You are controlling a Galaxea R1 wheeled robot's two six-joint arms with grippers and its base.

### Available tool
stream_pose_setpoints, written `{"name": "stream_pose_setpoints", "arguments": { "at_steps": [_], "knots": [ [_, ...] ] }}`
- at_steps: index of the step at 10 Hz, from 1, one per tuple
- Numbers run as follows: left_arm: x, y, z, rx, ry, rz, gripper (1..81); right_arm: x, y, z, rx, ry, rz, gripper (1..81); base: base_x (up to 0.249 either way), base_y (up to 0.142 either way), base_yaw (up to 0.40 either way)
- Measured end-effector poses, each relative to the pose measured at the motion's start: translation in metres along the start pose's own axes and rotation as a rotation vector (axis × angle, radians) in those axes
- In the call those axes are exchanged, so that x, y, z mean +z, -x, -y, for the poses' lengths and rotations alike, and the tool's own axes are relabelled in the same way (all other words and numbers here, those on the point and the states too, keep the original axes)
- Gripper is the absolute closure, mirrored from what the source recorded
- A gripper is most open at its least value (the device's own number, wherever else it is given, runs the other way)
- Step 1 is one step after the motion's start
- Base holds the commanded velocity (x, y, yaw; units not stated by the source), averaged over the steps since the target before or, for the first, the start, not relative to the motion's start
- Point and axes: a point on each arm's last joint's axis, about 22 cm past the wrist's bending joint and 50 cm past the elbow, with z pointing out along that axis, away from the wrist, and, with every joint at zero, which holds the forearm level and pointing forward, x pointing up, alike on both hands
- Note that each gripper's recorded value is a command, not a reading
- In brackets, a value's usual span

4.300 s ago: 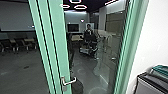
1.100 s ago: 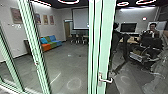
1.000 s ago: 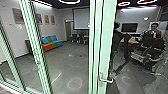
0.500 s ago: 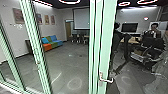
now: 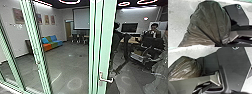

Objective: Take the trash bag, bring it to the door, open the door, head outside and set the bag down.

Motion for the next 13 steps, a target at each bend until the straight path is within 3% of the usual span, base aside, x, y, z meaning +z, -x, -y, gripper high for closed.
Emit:
{"name": "stream_pose_setpoints", "arguments": {
  "at_steps": [3, 5, 7, 10, 13],
  "knots": [
    [-0.001, 0.002, 0.007, 0.0, -0.017, 0.004, 81.1, 0.0, 0.002, 0.0, 0.002, 0.002, 0.005, 1.0, 0.0, 0.0, 0.0],
    [0.0, 0.001, 0.004, -0.002, -0.013, 0.003, 81.1, -0.002, 0.001, -0.002, 0.002, 0.0, 0.005, 1.0, 0.0, 0.0, 0.0],
    [0.0, 0.001, 0.004, -0.004, -0.014, 0.005, 81.1, -0.008, 0.0, 0.003, 0.006, -0.033, 0.01, 1.0, 0.0, 0.0, 0.0],
    [0.0, 0.002, 0.004, -0.003, -0.013, 0.006, 81.1, -0.029, -0.004, 0.017, 0.018, -0.118, 0.004, 1.0, 0.0, 0.0, 0.0],
    [0.0, 0.002, 0.004, -0.004, -0.013, 0.005, 81.1, -0.07, -0.016, -0.026, 0.031, -0.107, -0.03, 1.0, 0.0, 0.0, 0.0]
  ]
}}
